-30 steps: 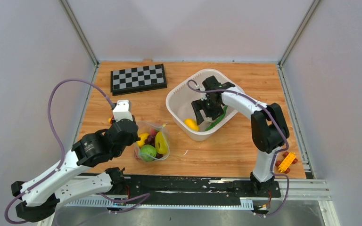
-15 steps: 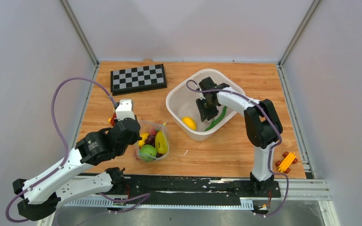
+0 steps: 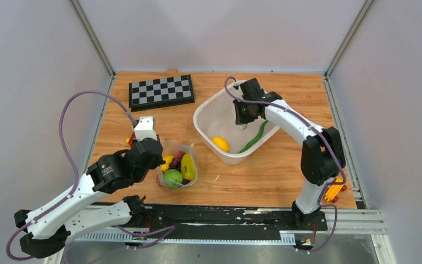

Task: Place the food in the zip-top bag and seal the zipper
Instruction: Pick up the fake vegetable from the bin, then place the fake vegetable in the zipper food storage bag.

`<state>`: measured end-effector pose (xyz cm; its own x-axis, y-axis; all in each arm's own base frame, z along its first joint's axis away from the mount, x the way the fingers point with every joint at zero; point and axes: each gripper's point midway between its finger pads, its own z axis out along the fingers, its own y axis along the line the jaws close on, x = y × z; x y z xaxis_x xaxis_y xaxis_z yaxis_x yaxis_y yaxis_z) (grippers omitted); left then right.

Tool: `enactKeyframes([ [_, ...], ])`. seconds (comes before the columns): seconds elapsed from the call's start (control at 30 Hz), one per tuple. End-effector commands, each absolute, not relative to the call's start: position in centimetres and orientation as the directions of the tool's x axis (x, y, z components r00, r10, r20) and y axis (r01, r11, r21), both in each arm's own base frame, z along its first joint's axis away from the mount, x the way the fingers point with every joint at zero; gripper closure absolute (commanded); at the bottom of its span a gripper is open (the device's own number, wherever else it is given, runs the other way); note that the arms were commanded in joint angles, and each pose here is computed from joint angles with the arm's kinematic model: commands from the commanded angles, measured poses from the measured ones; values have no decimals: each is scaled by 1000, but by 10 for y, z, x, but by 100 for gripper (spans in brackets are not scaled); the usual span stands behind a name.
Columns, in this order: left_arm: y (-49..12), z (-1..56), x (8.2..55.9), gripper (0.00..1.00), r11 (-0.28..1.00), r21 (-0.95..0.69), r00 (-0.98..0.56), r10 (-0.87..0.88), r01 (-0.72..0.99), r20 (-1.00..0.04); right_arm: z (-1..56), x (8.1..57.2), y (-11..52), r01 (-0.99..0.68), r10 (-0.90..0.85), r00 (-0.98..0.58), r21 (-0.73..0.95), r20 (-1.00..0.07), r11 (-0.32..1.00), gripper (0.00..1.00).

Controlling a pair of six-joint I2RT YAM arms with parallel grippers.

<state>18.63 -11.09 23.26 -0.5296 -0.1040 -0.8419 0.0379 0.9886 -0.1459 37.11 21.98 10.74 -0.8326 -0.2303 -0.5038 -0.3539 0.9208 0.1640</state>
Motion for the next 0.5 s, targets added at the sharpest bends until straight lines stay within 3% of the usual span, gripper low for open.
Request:
enactKeyframes([
  [0.0, -118, 244, 190, 99, 979, -203, -514, -155, 37, -844, 172, 386, 226, -356, -124, -739, 227, -662, 907, 96],
  [0.1, -119, 246, 189, 99, 977, -210, -512, -160, 40, -844, 180, 383, 226, -362, -117, -733, 238, -671, 901, 100],
  [0.23, -119, 247, 189, 99, 976, -215, -512, -164, 41, -843, 188, 377, 226, -382, -129, -727, 242, -675, 892, 99],
  [0.47, -133, 248, 190, 98, 968, -238, -526, -163, 78, -835, 244, 338, 256, -536, -89, -679, 410, -728, 738, 96],
])
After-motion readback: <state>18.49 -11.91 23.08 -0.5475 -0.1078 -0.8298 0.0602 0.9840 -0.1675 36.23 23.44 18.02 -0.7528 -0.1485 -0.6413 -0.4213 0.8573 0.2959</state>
